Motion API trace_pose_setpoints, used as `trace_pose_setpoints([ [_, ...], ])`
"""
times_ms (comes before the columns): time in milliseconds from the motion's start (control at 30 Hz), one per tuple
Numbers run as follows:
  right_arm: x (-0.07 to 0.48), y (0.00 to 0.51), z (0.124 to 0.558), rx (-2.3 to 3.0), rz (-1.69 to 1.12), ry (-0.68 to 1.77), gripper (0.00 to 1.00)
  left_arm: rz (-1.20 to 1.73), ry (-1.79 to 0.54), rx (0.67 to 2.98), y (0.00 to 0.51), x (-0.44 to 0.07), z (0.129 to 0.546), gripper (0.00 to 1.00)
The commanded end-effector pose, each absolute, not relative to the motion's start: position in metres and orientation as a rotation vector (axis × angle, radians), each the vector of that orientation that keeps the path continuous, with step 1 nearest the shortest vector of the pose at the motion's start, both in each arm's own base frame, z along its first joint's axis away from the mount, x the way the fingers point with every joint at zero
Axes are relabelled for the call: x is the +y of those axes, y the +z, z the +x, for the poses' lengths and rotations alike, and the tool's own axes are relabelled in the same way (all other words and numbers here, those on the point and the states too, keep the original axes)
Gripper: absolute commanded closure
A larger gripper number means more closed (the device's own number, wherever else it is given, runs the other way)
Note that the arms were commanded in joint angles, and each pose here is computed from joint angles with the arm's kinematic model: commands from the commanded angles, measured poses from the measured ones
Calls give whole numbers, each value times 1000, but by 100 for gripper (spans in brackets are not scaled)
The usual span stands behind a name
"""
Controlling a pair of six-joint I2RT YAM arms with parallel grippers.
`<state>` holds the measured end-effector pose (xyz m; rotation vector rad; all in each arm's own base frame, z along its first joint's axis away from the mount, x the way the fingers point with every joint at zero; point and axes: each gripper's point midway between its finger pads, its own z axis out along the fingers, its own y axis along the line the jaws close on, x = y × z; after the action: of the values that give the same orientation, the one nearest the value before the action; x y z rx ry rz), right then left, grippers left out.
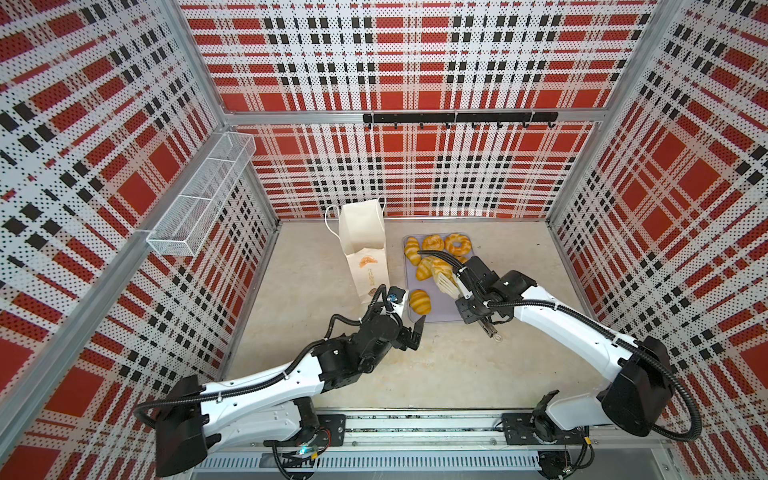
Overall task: Place the fake bread into the paper bag
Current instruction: 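Close the tongs on the pastry and lift it with the right gripper, then carry the pastry in the tongs over the paper bag with the right gripper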
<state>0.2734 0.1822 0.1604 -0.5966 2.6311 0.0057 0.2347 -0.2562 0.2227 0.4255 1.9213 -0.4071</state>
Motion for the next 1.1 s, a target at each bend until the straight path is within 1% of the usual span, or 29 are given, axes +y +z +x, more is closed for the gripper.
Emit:
trace_pose_setpoints([
  [0, 198, 208, 280, 2489, -589, 97, 69, 388, -377, 1908, 244, -241, 237, 1],
  [300, 228, 273, 283, 2322, -670, 163, 67, 280, -347, 1850, 291, -203, 242, 0],
  [567, 259, 323, 290, 2177, -737, 230, 67, 169, -272, 1835, 312, -157, 256, 1],
  [867, 299, 358, 299, 2048, -800, 292, 66, 6, -229, 1852, 312, -104, 263, 1],
  [1067, 339, 365, 303, 1996, -871, 381, 65, -57, -251, 1870, 305, -87, 264, 1],
])
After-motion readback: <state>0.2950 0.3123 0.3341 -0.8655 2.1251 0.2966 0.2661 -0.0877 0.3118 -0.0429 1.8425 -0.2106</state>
